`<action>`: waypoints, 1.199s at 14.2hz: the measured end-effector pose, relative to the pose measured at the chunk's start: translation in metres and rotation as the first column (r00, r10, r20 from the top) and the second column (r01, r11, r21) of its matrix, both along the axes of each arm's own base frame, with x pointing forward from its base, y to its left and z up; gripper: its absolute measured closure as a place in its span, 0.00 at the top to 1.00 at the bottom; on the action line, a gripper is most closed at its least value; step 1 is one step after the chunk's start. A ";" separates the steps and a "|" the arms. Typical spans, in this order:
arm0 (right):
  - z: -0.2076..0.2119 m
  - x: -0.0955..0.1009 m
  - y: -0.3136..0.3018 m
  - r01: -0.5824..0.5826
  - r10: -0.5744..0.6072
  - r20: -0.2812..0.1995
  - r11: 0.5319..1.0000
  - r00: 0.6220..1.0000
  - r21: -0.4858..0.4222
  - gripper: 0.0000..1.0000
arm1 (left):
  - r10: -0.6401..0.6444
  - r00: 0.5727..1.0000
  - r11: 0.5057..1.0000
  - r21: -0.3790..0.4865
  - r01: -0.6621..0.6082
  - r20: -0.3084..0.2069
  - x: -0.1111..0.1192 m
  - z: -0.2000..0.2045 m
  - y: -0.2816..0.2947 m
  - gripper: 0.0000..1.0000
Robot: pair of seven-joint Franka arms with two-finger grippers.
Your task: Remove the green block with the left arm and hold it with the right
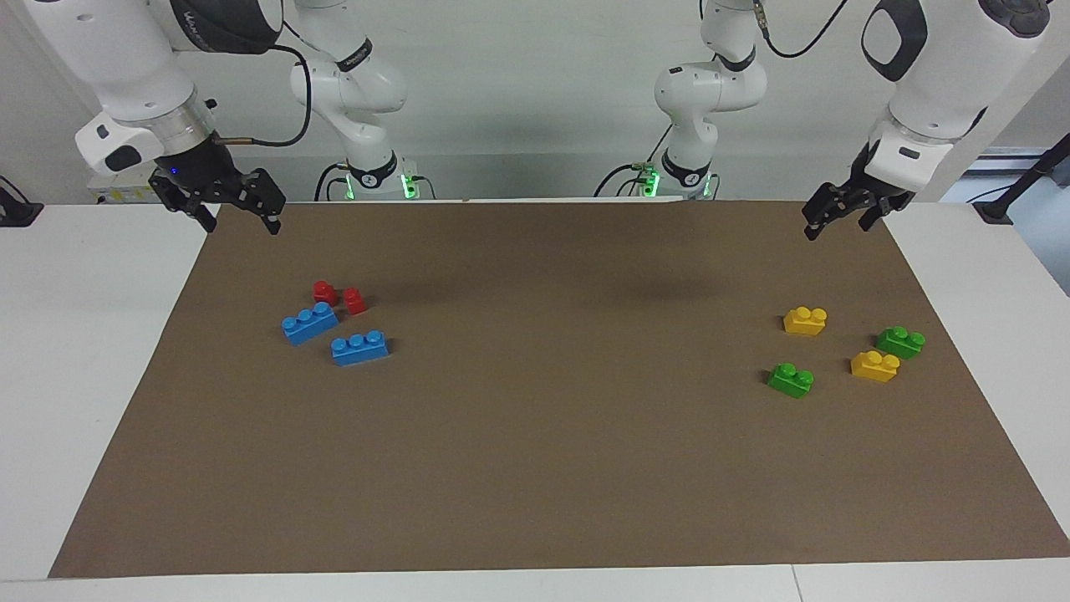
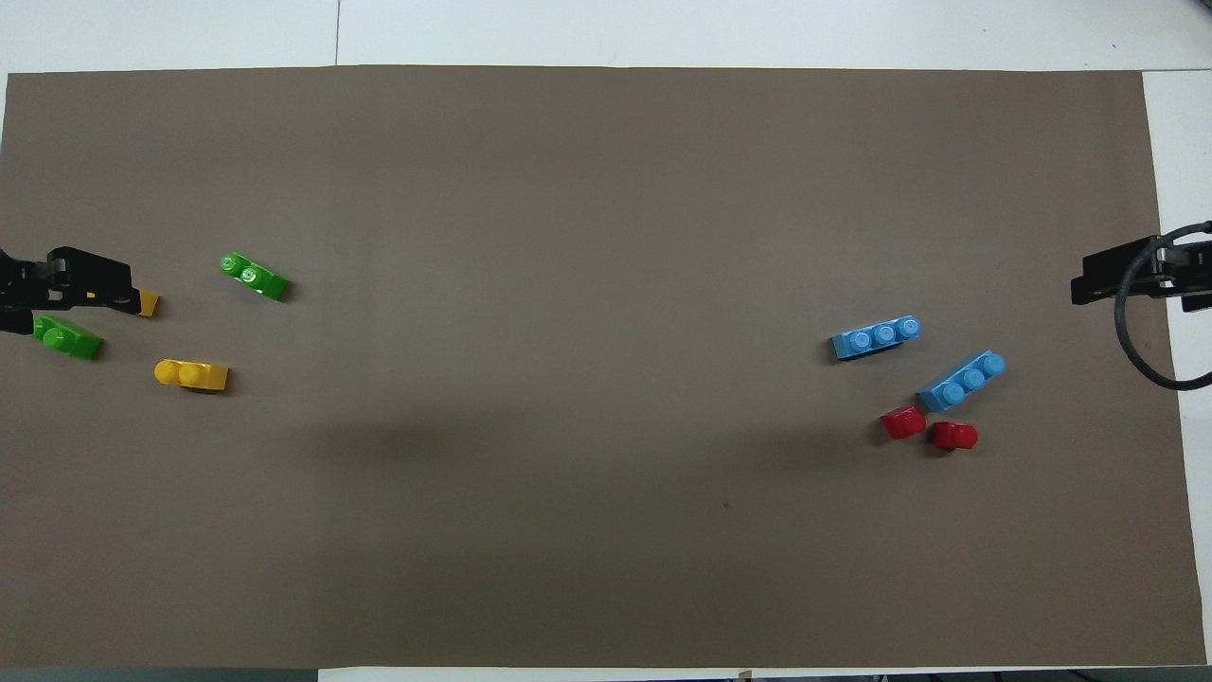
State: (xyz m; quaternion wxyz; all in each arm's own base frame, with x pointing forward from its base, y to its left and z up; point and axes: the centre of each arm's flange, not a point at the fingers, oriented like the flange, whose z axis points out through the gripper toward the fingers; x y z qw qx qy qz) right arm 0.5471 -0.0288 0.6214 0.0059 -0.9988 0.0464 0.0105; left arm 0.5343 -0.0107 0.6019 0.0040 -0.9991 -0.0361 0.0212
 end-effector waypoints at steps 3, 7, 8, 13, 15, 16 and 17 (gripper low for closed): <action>0.002 0.002 0.000 0.000 0.000 0.015 1.000 1.000 -0.001 1.00 | -0.038 0.999 0.999 0.000 0.038 -0.013 -0.011 0.002 -0.008 1.00; 0.003 0.002 0.000 0.000 0.000 0.017 1.000 1.000 -0.001 1.00 | -0.099 0.995 0.995 -0.003 0.099 -0.014 -0.017 0.003 -0.008 1.00; 0.003 0.002 0.000 0.000 0.000 0.017 1.000 1.000 -0.002 1.00 | -0.102 0.995 0.995 -0.004 0.102 -0.013 -0.017 0.004 -0.009 1.00; 0.002 0.002 -0.001 0.000 0.000 0.017 1.000 1.000 -0.005 1.00 | -0.092 0.996 0.995 -0.045 0.091 -0.010 -0.017 0.004 -0.007 1.00; 0.002 0.002 -0.001 0.000 0.000 0.017 1.000 1.000 -0.005 1.00 | -0.091 0.996 0.995 -0.046 0.091 -0.010 -0.017 0.004 -0.007 1.00; 0.002 0.002 -0.001 0.000 0.000 0.017 1.000 1.000 -0.005 1.00 | -0.091 0.996 0.995 -0.046 0.091 -0.010 -0.017 0.004 -0.007 1.00; 0.002 0.002 -0.001 0.000 0.000 0.017 1.000 1.000 -0.005 1.00 | -0.091 0.996 0.995 -0.046 0.091 -0.010 -0.017 0.004 -0.007 1.00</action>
